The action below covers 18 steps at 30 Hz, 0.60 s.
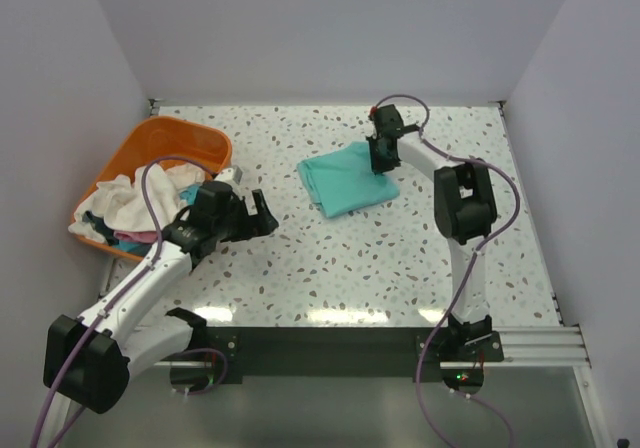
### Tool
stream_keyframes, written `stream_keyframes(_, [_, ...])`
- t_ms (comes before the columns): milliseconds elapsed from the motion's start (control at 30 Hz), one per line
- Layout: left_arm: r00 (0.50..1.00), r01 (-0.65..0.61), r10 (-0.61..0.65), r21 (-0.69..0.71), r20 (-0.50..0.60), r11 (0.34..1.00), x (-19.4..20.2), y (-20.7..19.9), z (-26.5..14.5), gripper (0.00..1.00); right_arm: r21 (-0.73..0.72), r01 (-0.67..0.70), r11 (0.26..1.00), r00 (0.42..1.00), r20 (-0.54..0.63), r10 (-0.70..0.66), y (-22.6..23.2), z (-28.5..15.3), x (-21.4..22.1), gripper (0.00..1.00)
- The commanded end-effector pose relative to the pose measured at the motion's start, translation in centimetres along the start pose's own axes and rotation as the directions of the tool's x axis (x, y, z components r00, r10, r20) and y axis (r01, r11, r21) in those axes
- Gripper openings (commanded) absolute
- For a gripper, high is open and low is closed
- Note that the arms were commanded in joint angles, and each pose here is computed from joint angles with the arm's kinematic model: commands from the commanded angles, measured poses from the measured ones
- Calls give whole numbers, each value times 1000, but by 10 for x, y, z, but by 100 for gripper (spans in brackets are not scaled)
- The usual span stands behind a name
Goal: Fold and stack the t-shirts
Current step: Neatly place the folded tshirt to the corner
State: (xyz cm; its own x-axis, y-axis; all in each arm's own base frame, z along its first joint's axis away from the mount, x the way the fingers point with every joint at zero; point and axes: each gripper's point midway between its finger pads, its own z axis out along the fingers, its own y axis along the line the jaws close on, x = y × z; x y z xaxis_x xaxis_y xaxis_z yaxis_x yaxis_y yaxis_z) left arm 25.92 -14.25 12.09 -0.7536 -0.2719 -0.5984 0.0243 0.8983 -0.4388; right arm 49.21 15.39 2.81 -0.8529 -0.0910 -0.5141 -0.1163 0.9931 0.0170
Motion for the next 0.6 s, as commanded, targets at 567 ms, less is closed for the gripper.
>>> stream_keyframes(567, [996, -57, 60, -49, 65, 997, -32, -3, -9, 100, 467, -167, 868, 981, -8, 192, -267, -131, 54, 0])
